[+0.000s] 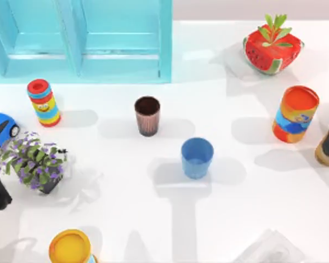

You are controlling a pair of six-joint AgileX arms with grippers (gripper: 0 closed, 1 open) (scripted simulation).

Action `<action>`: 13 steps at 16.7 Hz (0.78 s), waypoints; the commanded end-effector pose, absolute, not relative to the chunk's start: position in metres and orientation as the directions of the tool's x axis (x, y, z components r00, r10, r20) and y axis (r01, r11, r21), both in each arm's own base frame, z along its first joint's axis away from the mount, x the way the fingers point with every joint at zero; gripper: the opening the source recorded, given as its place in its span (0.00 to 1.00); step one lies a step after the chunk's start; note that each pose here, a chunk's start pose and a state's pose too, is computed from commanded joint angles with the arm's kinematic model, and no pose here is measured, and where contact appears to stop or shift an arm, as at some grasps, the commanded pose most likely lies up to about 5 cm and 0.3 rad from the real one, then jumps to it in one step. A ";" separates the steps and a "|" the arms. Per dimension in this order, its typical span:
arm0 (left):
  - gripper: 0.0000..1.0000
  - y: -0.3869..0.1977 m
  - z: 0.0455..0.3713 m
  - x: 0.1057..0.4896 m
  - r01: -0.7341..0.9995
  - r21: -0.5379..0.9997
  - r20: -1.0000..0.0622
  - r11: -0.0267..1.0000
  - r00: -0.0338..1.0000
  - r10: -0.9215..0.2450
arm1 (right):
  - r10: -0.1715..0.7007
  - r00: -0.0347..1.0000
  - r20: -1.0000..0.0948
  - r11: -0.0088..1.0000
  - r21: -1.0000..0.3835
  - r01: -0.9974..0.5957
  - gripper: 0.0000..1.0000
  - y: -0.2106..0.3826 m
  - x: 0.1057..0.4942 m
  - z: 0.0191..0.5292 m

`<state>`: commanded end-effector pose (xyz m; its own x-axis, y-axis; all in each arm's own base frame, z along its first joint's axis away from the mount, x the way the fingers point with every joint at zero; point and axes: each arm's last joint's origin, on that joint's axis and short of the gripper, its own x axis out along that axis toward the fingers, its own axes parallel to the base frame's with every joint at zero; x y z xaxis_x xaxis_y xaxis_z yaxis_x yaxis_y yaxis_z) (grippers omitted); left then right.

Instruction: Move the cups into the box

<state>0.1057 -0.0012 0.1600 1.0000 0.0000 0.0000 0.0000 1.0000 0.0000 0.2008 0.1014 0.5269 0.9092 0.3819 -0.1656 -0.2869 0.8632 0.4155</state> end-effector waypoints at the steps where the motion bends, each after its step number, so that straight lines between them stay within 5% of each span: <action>1: 1.00 -0.001 0.160 0.106 0.000 0.000 0.000 1.000 1.000 0.000 | 0.383 0.900 -0.209 0.861 0.433 -0.266 1.00 0.115 0.219 0.530; 4: 1.00 -0.001 0.160 0.106 0.000 0.000 0.000 1.000 1.000 0.000 | 0.371 0.845 -0.384 0.874 0.453 -0.178 1.00 0.166 0.282 0.511; 8: 1.00 -0.001 0.160 0.106 0.000 0.000 0.000 1.000 1.000 0.000 | 0.300 0.683 -0.666 0.928 0.369 -0.049 1.00 0.246 0.353 0.426; 13: 1.00 -0.001 0.160 0.106 0.000 0.000 0.000 1.000 1.000 0.000 | 0.120 0.420 -0.900 0.990 0.141 0.019 1.00 0.320 0.378 0.296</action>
<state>0.1057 -0.0012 0.1600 1.0000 0.0000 0.0000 0.0000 1.0000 0.0000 0.3782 0.3197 0.2963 0.4197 0.1199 -0.8997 0.0185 0.9899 0.1405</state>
